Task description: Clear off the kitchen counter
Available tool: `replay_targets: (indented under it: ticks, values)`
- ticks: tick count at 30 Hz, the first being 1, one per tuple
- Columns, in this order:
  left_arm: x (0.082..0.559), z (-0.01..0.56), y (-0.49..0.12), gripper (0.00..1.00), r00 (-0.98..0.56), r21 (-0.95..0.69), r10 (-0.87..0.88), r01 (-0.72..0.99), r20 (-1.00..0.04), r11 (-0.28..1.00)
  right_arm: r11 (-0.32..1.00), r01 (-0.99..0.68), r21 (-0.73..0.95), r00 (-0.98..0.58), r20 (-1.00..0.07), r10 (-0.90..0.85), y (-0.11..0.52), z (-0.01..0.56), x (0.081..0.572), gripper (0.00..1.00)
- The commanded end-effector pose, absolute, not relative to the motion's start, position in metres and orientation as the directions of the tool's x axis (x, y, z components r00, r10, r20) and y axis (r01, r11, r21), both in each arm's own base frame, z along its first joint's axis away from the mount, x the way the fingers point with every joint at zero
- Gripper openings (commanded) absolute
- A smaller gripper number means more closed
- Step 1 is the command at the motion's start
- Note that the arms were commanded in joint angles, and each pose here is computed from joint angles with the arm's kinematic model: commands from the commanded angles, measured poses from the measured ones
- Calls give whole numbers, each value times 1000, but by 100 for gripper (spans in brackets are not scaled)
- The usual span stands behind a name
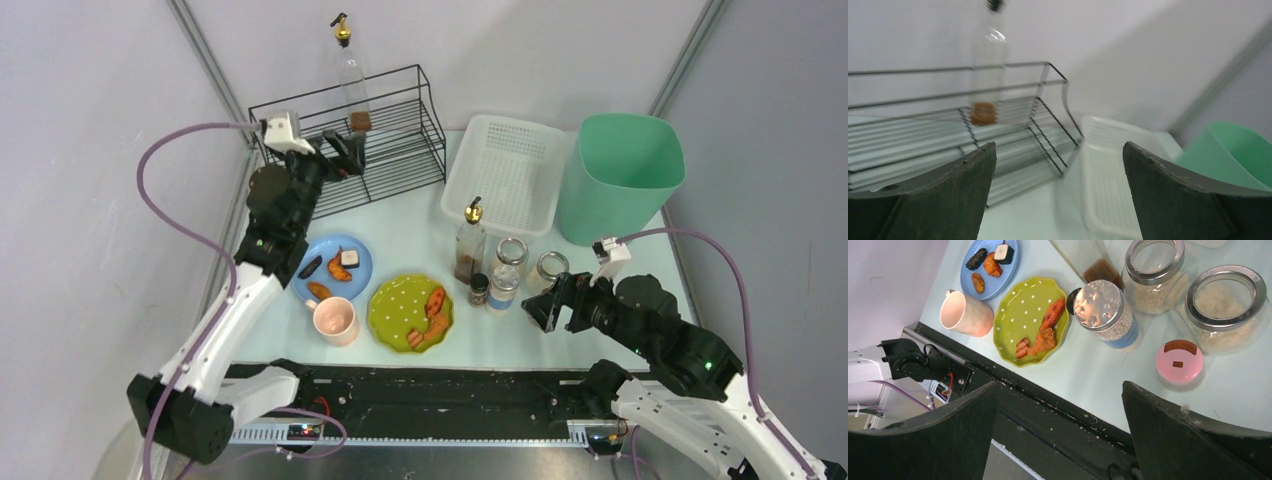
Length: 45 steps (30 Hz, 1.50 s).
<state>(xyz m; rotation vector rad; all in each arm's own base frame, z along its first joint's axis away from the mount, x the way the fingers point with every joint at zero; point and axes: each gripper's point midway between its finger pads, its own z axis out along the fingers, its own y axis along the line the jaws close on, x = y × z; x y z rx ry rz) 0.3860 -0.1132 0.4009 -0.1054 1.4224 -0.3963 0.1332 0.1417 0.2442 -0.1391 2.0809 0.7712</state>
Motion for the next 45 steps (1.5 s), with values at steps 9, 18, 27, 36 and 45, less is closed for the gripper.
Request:
replay_targets:
  ticks: [9, 18, 27, 36, 45]
  values:
    - [280, 312, -240, 100, -216, -311, -223, 627, -950, 715, 837, -337, 432, -570, -801, 184, 120, 267, 129, 98]
    - [255, 265, -304, 100, -237, -228, -78, 710, -968, 666, 837, -334, 433, -561, -805, 193, 117, 271, 129, 99]
    - [273, 249, -332, 100, -207, -207, -88, 679, -975, 704, 840, -329, 431, -567, -802, 189, 114, 268, 126, 99]
    - [290, 251, -340, 100, -146, -216, -159, 632, -976, 744, 843, -327, 428, -570, -800, 185, 113, 266, 125, 99]
    - [299, 255, -361, 100, -130, -216, -173, 645, -976, 733, 841, -328, 431, -565, -802, 192, 110, 266, 122, 99]
